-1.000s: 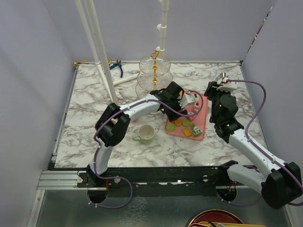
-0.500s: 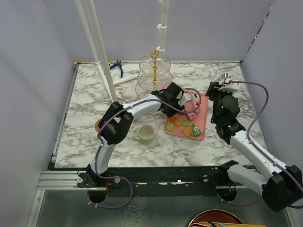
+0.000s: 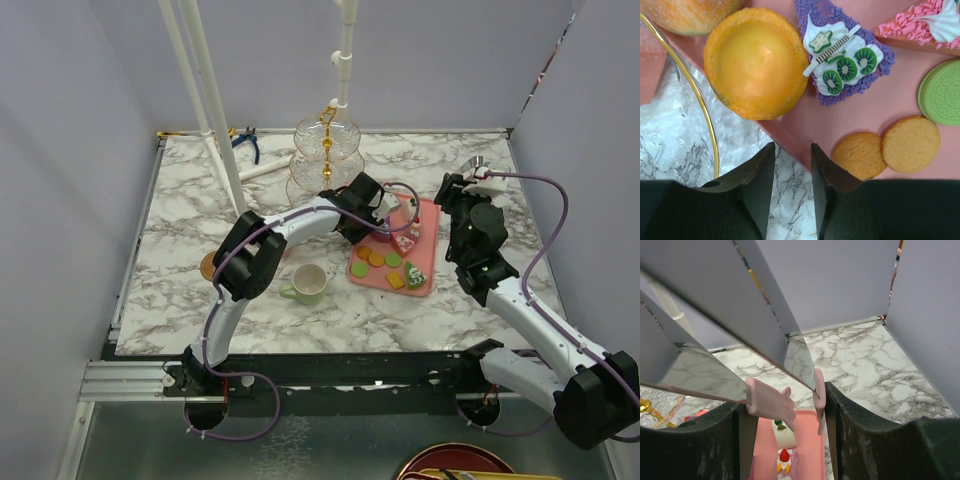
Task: Serve the afternoon tea
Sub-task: Adjust the tray at the center of the board.
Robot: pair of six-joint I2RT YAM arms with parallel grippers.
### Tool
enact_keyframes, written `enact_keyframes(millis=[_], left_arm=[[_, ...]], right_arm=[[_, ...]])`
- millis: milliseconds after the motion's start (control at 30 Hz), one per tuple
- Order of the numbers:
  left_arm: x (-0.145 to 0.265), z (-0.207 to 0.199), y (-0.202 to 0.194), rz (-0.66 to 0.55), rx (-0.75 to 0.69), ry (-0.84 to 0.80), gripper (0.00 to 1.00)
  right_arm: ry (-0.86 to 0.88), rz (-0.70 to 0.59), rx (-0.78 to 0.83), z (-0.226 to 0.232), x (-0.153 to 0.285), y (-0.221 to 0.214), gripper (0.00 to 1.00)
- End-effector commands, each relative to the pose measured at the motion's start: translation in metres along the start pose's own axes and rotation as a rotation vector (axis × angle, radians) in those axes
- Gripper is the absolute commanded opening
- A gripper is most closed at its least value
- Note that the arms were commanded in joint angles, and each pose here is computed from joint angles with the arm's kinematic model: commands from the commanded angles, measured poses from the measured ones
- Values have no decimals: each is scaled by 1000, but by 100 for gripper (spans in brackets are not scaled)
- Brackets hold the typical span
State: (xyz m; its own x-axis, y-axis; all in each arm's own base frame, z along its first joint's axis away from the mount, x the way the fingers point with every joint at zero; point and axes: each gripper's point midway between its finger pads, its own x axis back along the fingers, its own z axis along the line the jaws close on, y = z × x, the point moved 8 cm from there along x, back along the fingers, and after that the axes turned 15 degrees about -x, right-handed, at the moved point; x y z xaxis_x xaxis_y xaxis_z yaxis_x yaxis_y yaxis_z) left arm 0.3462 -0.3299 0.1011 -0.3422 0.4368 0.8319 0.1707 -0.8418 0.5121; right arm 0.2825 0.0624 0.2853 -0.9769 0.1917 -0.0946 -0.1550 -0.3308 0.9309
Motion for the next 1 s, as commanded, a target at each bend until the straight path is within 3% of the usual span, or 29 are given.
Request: enact_keyframes(millis=[0, 267, 500, 700, 967], left_arm=[[-7, 2, 6, -20, -10, -6, 29], [-21, 7, 18, -36, -187, -3, 11], [-30, 22, 28, -28, -371, 33, 10], [-37, 18, 29, -18, -604, -9, 7], [-44, 14, 36, -73, -769, -96, 4]], right_arm=[[8, -22, -29, -1, 1, 4, 52], [-10, 0, -33, -4, 1, -5, 52], [-43, 21, -26, -10, 1, -16, 52], [-107, 25, -21, -19, 2, -24, 52], [-140, 14, -30, -24, 6, -22, 52]])
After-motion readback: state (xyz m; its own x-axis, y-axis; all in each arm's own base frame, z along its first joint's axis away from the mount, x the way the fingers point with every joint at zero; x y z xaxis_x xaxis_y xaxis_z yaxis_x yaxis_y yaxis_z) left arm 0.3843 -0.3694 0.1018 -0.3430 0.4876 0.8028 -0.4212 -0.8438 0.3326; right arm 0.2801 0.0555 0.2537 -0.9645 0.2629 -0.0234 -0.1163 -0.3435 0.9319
